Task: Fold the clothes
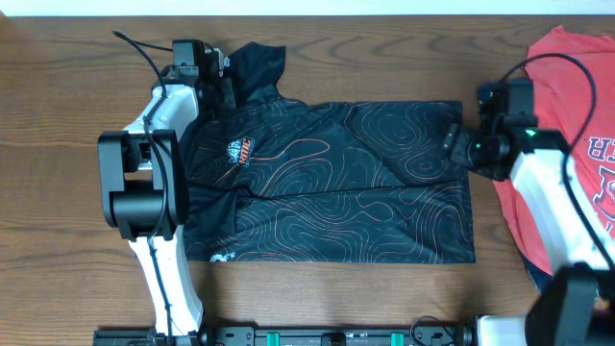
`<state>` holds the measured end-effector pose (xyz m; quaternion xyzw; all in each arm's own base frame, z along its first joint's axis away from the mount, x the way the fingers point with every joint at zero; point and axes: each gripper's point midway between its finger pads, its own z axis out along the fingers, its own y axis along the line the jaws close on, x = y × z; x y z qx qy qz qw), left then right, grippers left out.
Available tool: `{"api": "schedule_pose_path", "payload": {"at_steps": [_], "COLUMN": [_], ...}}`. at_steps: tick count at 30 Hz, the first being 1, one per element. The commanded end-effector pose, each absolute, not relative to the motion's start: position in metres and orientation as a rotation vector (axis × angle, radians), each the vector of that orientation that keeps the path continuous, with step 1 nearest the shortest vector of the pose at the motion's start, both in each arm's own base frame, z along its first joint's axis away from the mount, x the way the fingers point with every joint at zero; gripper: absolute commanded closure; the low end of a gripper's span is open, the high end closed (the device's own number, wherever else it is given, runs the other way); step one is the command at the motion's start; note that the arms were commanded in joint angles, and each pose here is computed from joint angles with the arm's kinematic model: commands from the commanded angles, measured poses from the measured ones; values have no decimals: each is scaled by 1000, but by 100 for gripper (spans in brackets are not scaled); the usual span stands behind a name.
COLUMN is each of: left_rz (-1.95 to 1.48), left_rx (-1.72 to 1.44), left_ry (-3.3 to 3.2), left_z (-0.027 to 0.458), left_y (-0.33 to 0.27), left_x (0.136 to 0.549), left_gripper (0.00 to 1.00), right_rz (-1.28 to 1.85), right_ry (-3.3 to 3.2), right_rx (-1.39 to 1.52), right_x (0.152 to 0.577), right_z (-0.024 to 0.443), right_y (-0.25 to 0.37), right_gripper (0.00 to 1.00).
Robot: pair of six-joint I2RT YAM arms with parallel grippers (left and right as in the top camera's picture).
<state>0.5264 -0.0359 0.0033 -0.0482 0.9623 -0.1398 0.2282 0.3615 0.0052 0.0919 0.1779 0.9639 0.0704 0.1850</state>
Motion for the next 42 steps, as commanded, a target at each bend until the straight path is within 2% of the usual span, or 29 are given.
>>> {"api": "schedule_pose_path", "payload": {"at_steps": [1,5,9,16,25,28,31,34,40,42], "left_rz": [-480,-485,-486,-488,-489,-489,-489,-489,-490,-490], "left_rx": [-145,-158,-167,-175,-181,-181,-181,-182,-185,-184], "left_ry": [2736,2783,2812,2839,2860,2860,2860,2863,2873,2870], "left_z": [-10,-14,-16,-18,-20,-20,-20,-20,-20,-19], "left_y": [-50,-50,-50,-50,-50,-50,-50,-50,-50,-50], "left_x": [501,491,484,478,473,473,473,472,470,470], "left_gripper": [94,94,94,94,94,94,94,94,94,94], "right_rz": [148,145,155,74,17,23,23,27,31,25], "right_ry": [2682,2511,2423,2382,2328,2361,2371,2368,2357,2356], "right_rx": [397,285,282,350,369,366,362,364,421,426], "right_x": [391,449,481,501,514,509,508,508,508,508], "right_z": [78,70,52,9,-8,-17,-18,-18,-17,-17], "right_y": [-4,-3,-4,-18,-28,-25,-23,-21,-24,-25], "right_gripper": [14,14,15,19,19,23,34,59,96,99]}}
